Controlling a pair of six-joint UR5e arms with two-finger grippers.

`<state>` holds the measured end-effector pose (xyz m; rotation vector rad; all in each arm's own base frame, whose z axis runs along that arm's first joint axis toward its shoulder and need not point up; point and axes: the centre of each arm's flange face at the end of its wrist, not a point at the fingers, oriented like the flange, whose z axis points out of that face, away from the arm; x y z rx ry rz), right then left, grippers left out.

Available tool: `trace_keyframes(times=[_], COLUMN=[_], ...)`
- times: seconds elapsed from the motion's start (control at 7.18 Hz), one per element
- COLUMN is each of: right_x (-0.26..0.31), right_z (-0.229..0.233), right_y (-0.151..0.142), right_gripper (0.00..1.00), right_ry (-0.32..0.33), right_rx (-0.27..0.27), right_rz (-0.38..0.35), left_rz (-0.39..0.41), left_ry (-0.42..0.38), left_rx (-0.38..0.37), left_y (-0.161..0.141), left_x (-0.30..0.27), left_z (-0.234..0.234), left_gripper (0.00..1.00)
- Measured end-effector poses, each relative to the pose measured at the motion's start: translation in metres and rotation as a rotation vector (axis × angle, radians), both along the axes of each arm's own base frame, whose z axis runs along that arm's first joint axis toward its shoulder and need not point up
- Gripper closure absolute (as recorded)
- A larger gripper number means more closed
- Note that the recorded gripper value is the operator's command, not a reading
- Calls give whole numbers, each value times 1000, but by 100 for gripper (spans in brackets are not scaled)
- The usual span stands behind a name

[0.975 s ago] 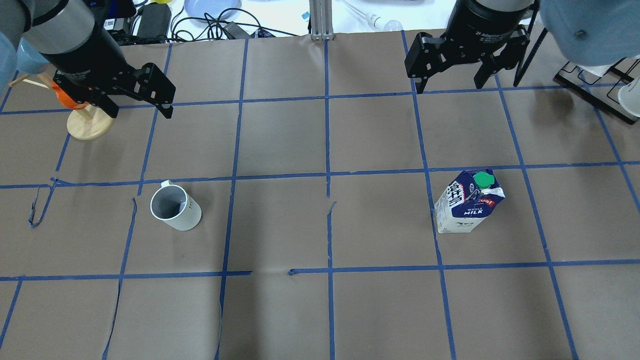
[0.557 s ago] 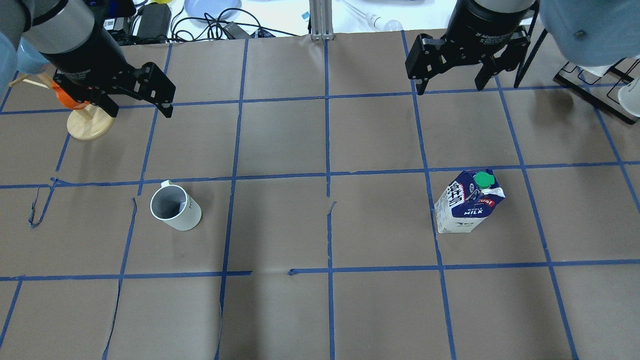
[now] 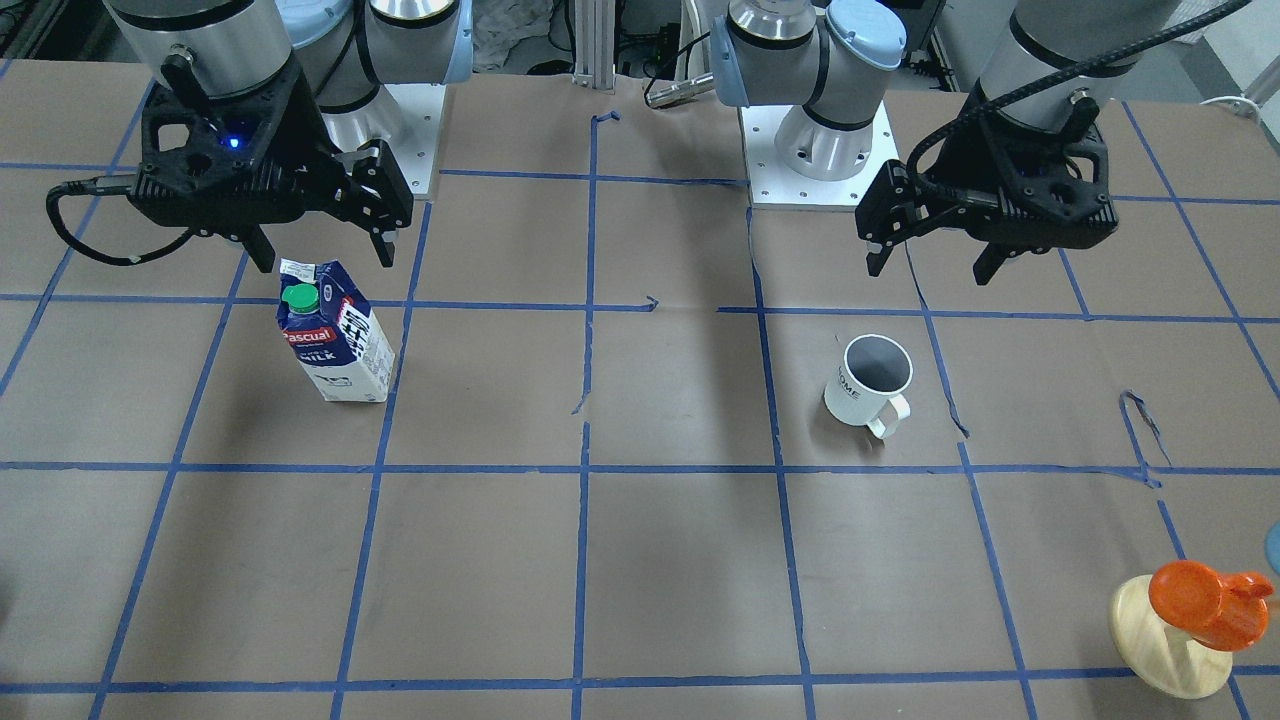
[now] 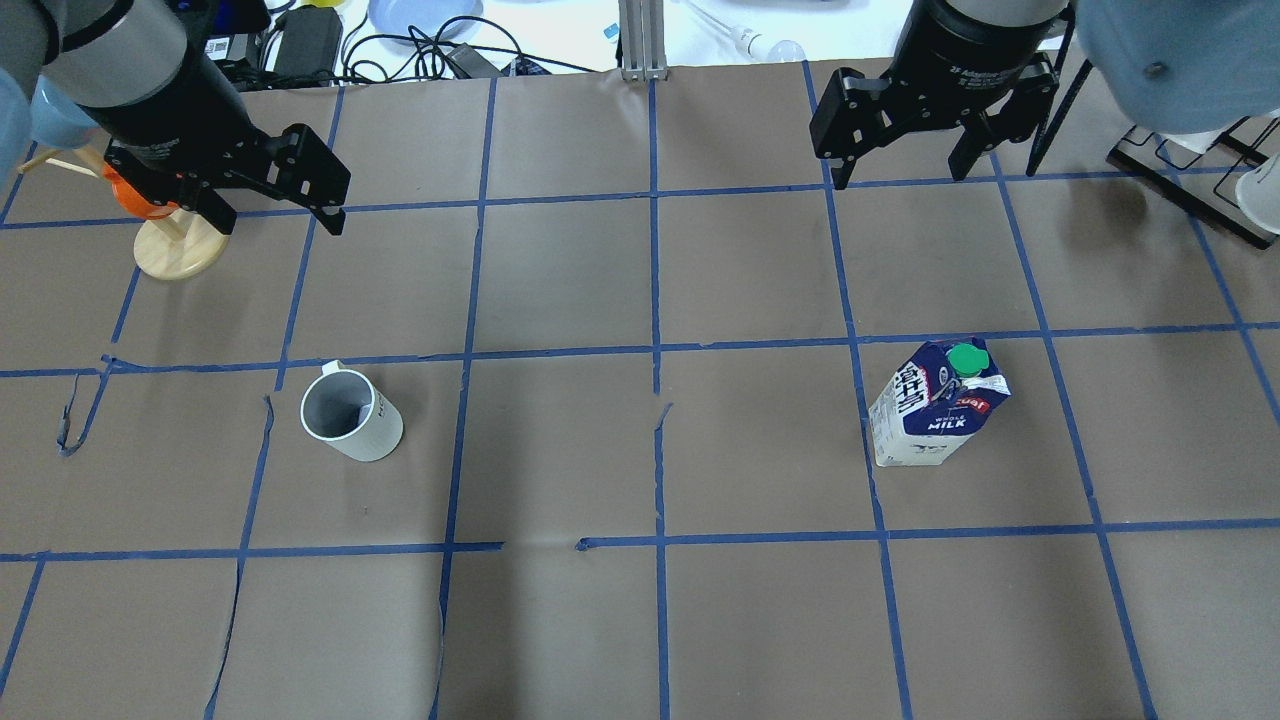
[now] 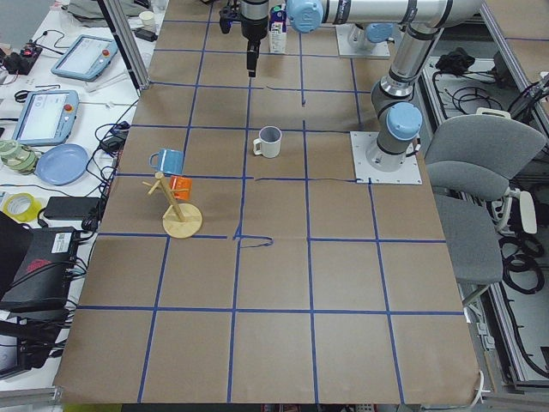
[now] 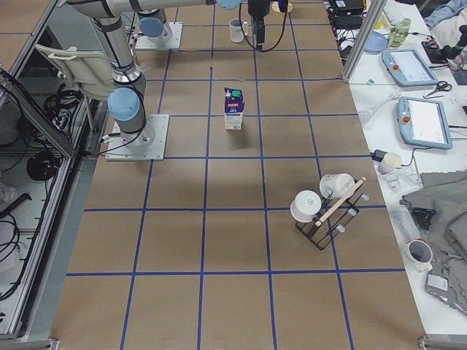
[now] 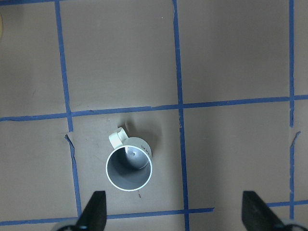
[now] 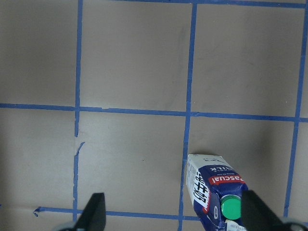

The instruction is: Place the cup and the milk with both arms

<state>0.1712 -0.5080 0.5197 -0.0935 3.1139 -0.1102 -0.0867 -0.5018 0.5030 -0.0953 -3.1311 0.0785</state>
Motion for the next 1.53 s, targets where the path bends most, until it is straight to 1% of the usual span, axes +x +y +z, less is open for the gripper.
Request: trace_keyframes(times=[1.11,1.53], right_x=[0,0], right_z=[0,-3], right_y=[0,0], right_gripper=[0,0], right_ry=[0,1], right_rx=[0,9], right_rz=[1,0], left_rz=[1,17], left_ry=[1,-4], left_rx=[-2,-30], left_y=[0,-9], left_x=[1,10], left_z=[1,-1], left_gripper=[0,0])
